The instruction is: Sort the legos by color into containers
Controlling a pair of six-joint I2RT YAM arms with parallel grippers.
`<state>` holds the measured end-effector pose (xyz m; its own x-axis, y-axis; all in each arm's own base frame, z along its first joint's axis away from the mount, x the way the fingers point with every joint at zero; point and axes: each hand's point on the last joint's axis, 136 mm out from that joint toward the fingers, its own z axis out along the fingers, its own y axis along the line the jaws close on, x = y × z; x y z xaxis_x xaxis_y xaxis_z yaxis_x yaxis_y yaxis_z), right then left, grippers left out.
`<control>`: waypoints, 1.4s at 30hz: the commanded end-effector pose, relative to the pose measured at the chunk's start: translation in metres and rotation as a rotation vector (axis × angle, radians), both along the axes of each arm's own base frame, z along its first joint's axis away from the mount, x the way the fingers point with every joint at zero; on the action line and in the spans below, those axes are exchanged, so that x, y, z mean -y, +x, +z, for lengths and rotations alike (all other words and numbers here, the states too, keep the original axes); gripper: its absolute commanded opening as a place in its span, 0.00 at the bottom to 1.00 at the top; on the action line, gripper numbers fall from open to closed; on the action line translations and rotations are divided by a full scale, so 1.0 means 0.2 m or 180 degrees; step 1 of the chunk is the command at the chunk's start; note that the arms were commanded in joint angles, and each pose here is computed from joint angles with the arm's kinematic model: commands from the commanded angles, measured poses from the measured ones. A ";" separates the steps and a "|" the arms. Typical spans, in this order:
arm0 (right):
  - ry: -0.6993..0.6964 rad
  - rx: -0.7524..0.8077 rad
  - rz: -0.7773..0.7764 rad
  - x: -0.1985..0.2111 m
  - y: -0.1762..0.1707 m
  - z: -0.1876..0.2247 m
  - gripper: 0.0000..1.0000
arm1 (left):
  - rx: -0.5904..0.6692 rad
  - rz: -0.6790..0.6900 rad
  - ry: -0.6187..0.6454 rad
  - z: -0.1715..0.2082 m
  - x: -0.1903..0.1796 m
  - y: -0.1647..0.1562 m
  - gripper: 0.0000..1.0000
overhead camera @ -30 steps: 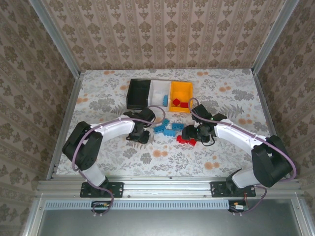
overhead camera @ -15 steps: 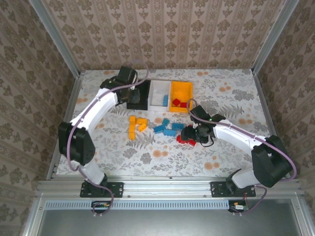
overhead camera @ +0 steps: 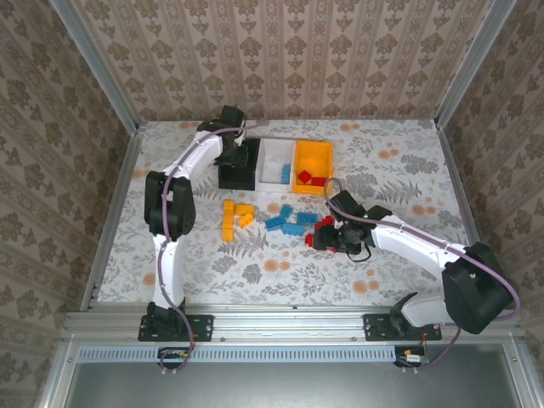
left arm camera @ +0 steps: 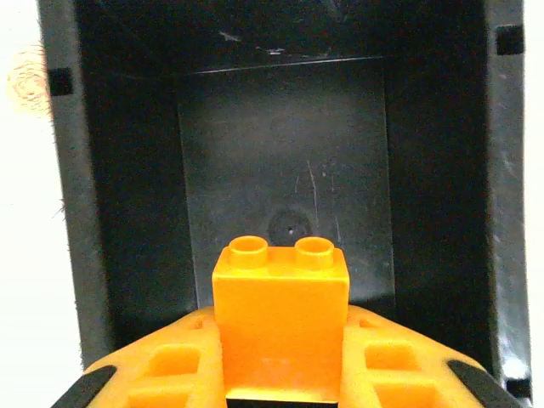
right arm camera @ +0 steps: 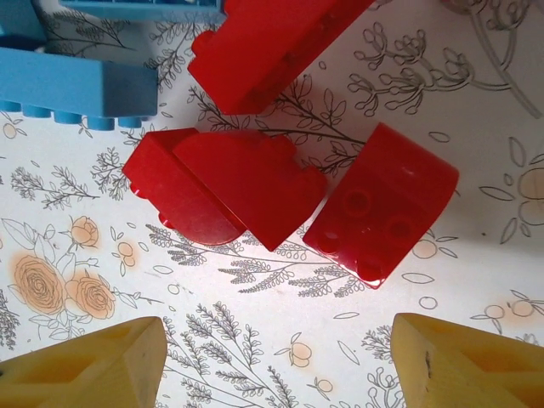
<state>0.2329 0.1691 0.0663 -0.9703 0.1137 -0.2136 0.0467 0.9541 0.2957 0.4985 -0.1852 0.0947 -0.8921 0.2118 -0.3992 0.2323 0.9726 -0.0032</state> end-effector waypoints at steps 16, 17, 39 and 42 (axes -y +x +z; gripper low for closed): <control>-0.0143 0.0070 -0.0031 0.05 -0.01 0.04 0.72 | 0.0029 -0.0094 0.0001 0.13 -0.02 -0.06 0.60; -0.0154 0.0076 -0.0019 0.05 -0.01 0.04 0.72 | 0.0046 -0.0090 -0.0019 0.15 -0.03 -0.09 0.60; -0.0068 0.0109 -0.0017 0.05 0.01 0.07 0.72 | -0.0375 -0.1130 0.0191 -0.08 0.16 -0.95 0.50; -0.0090 0.0117 -0.0039 0.07 0.00 0.07 0.72 | -0.0436 -0.1157 0.0262 -0.12 0.17 -0.96 0.50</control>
<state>0.2324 0.1554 0.0716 -0.9652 0.1049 -0.2395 0.0417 0.9660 0.2553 0.3032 -0.2127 0.0712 -0.8146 0.5272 -0.2418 0.5427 0.8399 0.0029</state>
